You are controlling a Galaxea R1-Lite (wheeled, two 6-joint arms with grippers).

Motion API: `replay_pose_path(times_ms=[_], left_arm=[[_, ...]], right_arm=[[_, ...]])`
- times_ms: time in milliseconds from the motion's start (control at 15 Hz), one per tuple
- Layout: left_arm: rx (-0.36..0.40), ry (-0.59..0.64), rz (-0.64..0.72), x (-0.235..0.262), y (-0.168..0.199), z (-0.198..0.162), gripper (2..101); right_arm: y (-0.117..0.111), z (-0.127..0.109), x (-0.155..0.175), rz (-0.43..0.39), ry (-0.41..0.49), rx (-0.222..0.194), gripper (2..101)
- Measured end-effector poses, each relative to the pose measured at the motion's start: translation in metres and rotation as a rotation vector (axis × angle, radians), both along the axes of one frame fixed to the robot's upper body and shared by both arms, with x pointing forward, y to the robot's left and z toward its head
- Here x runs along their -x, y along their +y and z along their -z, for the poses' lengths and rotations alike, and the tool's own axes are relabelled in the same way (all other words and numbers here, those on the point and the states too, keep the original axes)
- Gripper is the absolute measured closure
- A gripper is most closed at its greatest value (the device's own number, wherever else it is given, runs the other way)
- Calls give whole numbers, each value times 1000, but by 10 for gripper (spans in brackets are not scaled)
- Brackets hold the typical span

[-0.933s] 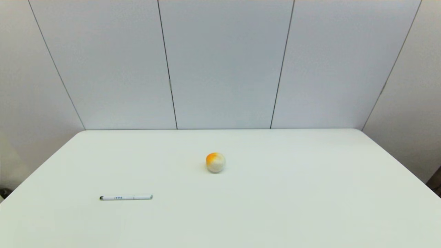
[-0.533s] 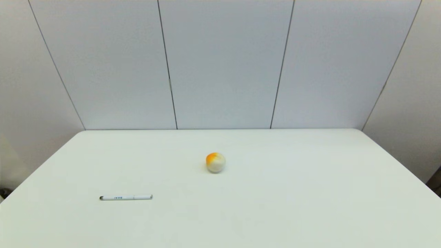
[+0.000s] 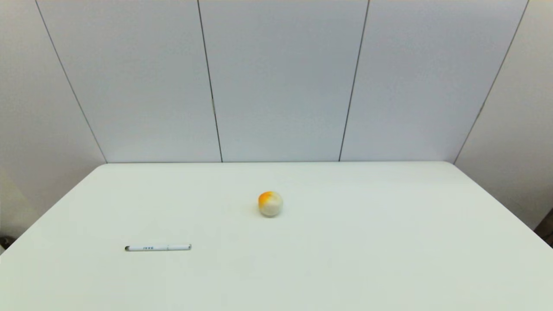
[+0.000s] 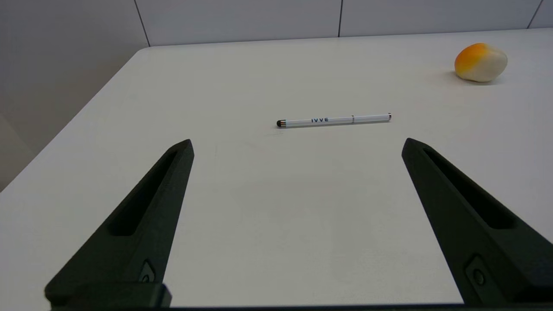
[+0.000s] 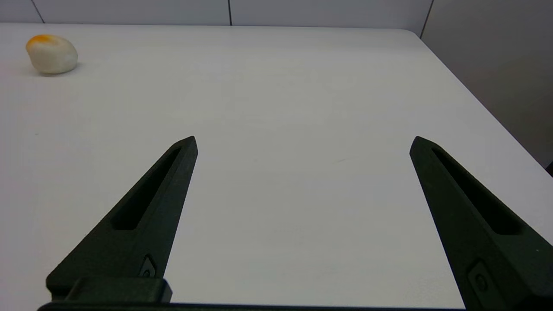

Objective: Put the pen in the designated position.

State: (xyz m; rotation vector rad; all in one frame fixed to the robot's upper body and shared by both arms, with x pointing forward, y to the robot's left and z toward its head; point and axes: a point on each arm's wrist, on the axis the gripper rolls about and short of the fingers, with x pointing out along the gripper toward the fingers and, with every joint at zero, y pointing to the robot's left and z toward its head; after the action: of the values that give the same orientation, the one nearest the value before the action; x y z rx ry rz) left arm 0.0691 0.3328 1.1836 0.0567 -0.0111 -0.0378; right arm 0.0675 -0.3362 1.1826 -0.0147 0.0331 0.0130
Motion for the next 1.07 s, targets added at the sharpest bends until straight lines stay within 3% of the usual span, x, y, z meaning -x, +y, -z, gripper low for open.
replay_pose_path(times_ms=[1067], left_arm=[[5, 0, -1, 0, 0, 0, 53]], right_arm=[[0, 0, 0, 0, -1, 0, 46]])
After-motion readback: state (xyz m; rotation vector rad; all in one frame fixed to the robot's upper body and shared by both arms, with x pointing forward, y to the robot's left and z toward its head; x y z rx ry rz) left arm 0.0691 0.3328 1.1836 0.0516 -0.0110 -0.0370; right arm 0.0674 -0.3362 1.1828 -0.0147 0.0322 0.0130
